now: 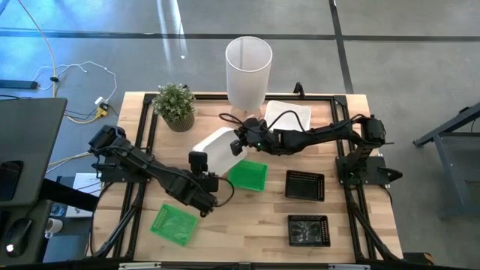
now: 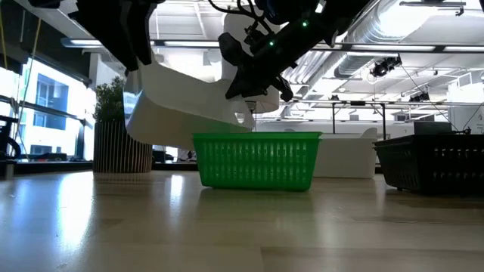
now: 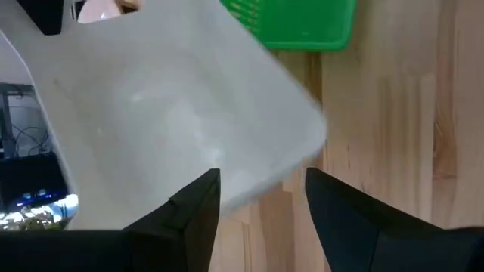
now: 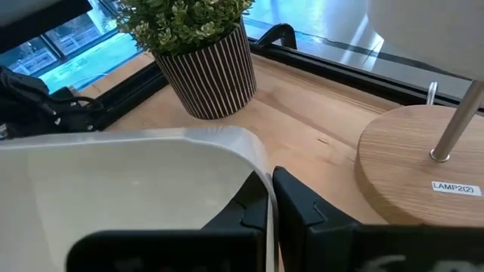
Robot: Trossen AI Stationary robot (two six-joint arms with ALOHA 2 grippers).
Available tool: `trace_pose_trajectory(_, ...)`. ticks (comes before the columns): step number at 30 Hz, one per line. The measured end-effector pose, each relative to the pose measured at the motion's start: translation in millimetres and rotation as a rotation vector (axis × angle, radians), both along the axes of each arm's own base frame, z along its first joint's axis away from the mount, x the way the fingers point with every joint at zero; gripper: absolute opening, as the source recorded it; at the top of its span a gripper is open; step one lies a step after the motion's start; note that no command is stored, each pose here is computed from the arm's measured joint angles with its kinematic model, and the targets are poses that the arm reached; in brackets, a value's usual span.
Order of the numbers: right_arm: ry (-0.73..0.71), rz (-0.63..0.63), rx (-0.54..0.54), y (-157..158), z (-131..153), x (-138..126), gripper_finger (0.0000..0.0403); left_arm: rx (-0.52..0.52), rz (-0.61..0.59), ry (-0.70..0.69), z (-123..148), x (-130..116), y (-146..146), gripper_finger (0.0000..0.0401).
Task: Stack baskets by color
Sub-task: Stack the white bin on top of the stacked white bins
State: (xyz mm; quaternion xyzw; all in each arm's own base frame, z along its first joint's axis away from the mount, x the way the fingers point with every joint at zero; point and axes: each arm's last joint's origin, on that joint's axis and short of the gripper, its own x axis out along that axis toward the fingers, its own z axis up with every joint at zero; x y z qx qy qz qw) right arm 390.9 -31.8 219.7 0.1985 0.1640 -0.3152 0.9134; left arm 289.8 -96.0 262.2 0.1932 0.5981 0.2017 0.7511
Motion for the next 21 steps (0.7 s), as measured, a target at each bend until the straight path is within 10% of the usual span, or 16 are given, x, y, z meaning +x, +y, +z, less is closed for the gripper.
trace_pose_trajectory(21,-0.009,0.112,-0.026,3,39,-20,0.0000,-0.014,0.049,-0.061,38,-50,-9,0.0174)
